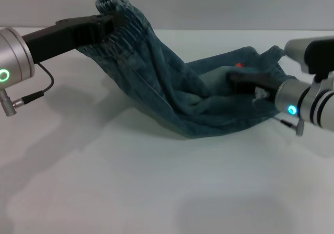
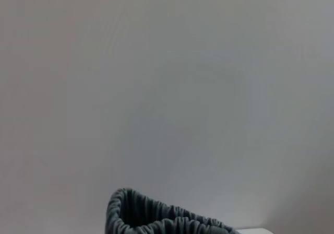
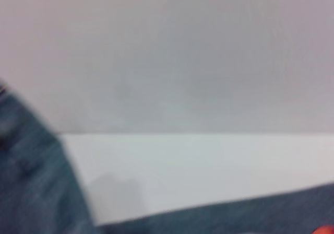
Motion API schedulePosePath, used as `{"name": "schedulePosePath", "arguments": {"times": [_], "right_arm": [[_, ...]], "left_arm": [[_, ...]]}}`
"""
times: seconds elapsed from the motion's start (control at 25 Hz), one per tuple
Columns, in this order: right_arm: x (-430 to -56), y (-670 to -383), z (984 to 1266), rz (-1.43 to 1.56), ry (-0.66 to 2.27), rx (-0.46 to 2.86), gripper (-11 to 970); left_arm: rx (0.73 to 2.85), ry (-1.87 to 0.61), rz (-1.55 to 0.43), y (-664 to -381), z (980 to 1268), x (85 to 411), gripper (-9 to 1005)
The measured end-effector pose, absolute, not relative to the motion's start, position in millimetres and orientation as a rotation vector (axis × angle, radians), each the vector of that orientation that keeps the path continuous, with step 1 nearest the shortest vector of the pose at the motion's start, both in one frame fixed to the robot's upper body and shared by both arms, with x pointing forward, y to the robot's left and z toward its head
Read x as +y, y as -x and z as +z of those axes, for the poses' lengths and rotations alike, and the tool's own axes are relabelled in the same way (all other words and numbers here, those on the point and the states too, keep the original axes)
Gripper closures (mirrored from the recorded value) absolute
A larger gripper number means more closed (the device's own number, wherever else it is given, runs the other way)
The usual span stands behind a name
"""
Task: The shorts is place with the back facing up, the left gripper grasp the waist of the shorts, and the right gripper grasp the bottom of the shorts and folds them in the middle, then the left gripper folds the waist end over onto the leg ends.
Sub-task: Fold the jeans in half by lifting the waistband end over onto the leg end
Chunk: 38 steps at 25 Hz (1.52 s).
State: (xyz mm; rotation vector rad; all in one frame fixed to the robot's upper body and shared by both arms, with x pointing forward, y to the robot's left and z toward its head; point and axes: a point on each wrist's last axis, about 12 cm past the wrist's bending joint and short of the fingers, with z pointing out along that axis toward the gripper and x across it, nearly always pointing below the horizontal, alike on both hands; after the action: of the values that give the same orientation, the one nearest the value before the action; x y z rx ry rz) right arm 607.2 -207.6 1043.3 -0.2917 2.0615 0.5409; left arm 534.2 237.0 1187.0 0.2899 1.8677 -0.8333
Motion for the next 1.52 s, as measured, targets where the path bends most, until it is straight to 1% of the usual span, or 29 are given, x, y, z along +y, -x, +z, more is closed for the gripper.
{"name": "schedulePosePath", "arguments": {"times": [0.12,0.28,0.52,0.72,1.0,1.12,1.52], "right_arm": [[-212.9,-612.9,1050.4,0.534,0.283,2.035,918],[-204.0,-601.8,1049.3,0.609,0.323,2.013,917],[-164.0,-580.0,1044.3,0.731,0.508,2.004,916],[-140.7,-572.2,1047.7,0.791,0.586,1.986,914],[-143.5,-569.8,1043.1,0.798,0.561,2.012,913],[-152.7,-570.6,1035.8,0.769,0.529,2.047,912],[-175.8,-574.3,1025.7,0.716,0.428,2.098,909]], "left_arm": [[1.873,-0.291,-0.836,-533.7,1185.7,237.1,916],[1.875,-0.296,-0.835,-533.7,1184.7,237.1,916],[1.874,-0.3,-0.838,-535.1,1184.2,235.6,915],[1.871,-0.3,-0.84,-533.8,1184.7,235.7,915],[1.873,-0.29,-0.845,-532.2,1183.7,236.7,915],[1.874,-0.289,-0.846,-532.0,1183.0,236.6,915],[1.874,-0.284,-0.845,-531.0,1182.9,237.7,915]]}}
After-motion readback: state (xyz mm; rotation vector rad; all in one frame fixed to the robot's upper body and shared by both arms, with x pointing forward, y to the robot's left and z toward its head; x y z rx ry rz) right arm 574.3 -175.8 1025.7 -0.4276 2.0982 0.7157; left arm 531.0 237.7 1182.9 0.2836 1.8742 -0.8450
